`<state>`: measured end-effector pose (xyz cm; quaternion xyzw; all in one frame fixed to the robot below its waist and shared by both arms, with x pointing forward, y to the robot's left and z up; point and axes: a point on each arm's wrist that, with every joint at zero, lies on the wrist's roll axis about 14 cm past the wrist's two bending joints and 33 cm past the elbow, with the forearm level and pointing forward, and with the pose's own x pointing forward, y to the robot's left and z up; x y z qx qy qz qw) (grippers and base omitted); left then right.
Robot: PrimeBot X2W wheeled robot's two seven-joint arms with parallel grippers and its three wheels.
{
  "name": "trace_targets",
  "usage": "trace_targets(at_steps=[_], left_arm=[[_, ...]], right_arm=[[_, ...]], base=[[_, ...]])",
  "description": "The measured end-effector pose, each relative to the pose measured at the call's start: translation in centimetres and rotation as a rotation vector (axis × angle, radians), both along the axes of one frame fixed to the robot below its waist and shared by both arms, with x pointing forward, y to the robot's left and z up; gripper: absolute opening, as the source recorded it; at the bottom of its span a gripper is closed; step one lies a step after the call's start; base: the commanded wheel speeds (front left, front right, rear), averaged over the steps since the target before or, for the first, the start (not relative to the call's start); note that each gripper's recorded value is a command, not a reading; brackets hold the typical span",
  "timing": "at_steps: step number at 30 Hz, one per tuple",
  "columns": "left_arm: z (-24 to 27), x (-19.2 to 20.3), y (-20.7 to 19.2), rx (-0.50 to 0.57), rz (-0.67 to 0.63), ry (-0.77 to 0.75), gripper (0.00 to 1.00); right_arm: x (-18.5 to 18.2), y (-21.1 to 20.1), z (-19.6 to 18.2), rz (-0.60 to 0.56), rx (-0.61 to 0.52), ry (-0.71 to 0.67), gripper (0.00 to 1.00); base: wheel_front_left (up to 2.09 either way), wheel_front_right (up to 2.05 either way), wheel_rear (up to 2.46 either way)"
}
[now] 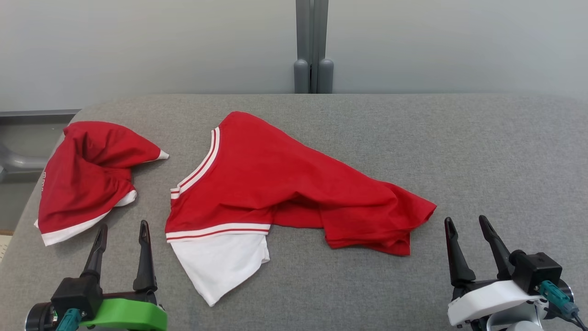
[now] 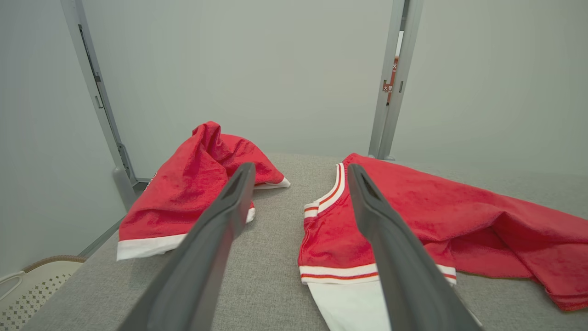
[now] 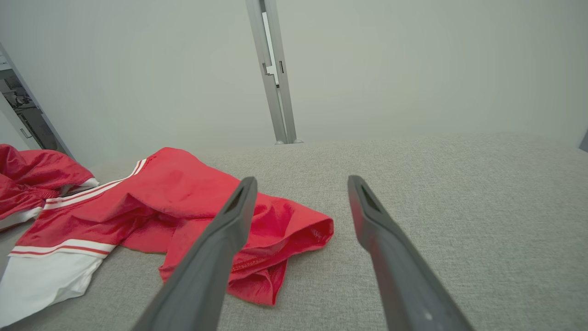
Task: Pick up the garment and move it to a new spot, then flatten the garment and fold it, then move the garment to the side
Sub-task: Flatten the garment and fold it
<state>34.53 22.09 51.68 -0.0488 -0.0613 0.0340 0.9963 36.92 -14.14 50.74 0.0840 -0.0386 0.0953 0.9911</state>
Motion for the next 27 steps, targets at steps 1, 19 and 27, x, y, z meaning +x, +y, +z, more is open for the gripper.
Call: trace_targets(at_steps=[1, 19, 27], left_arm=[[0.0, 0.0, 0.0, 0.0, 0.0, 0.001, 1.0], [-1.0, 0.4, -0.7, -0.003, -0.016, 0.03, 1.0], [-1.4, 0.7, -0.9, -0.013, -0.023, 0.046, 1.0]], right_arm=[[0.0, 0.0, 0.0, 0.0, 0.0, 0.001, 1.0], [3.1, 1.5, -0.2, 0.072, -0.055, 0.006, 1.0], [5.6, 1.9, -3.4, 0.09, -0.104, 0.111, 1.0]], base=[[0.0, 0.0, 0.0], [0.0, 0.0, 0.0], [0.0, 0.0, 0.0]])
